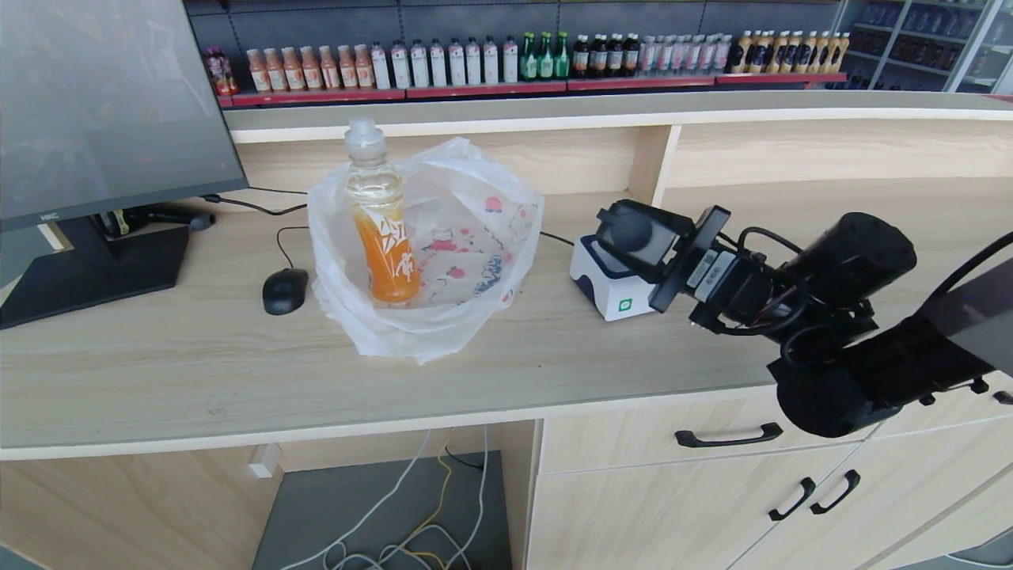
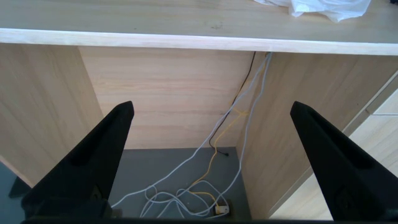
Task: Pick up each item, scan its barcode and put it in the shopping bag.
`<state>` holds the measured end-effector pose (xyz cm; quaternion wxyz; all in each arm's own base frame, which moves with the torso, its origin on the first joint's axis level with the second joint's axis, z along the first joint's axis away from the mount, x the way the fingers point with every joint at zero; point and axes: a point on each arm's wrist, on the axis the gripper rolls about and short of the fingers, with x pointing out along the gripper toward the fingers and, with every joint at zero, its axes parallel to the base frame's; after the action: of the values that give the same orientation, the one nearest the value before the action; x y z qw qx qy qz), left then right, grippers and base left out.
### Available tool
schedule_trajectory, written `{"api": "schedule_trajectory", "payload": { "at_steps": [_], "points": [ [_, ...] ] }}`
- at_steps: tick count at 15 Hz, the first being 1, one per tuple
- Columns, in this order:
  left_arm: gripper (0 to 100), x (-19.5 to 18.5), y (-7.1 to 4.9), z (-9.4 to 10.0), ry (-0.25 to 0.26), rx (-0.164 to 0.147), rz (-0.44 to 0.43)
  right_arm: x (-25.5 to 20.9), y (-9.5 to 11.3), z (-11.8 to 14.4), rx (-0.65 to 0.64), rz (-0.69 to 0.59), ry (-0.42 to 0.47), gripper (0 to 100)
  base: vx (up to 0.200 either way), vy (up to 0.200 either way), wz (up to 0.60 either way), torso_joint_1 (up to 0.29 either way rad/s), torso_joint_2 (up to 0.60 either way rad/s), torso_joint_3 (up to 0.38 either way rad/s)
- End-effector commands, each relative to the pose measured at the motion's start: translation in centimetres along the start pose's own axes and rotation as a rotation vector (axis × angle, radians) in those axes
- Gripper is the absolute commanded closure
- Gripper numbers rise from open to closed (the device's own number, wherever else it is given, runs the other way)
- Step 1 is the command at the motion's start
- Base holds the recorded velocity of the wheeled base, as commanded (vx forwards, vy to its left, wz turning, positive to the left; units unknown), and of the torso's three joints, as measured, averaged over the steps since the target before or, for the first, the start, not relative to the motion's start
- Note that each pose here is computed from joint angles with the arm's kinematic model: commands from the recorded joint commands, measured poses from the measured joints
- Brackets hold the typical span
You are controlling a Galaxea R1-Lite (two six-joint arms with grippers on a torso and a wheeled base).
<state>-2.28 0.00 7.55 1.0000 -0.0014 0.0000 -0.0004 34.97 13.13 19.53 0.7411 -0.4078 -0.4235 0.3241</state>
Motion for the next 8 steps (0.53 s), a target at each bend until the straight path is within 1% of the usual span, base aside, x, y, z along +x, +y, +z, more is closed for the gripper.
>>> {"api": "schedule_trajectory", "payload": {
  "at_steps": [1,3,5,6,8],
  "points": [
    [0,0.0,0.0,0.0,0.000,0.000,-0.001,0.1,-0.7,5.2,0.072,-0.038,-0.025,100,0.000,0.000,0.00,0.000,0.00,0.000],
    [0,0.0,0.0,0.0,0.000,0.000,-0.001,-0.1,-0.6,8.2,0.181,-0.069,-0.020,100,0.000,0.000,0.00,0.000,0.00,0.000],
    [0,0.0,0.0,0.0,0.000,0.000,0.001,-1.3,-0.6,10.7,0.328,-0.128,0.033,100,0.000,0.000,0.00,0.000,0.00,0.000],
    [0,0.0,0.0,0.0,0.000,0.000,-0.001,-1.6,-0.6,11.7,0.423,-0.169,0.060,100,0.000,0.000,0.00,0.000,0.00,0.000],
    [0,0.0,0.0,0.0,0.000,0.000,-0.001,-1.9,-1.6,12.7,0.533,-0.241,0.059,100,0.000,0.000,0.00,0.000,0.00,0.000]
  ]
}}
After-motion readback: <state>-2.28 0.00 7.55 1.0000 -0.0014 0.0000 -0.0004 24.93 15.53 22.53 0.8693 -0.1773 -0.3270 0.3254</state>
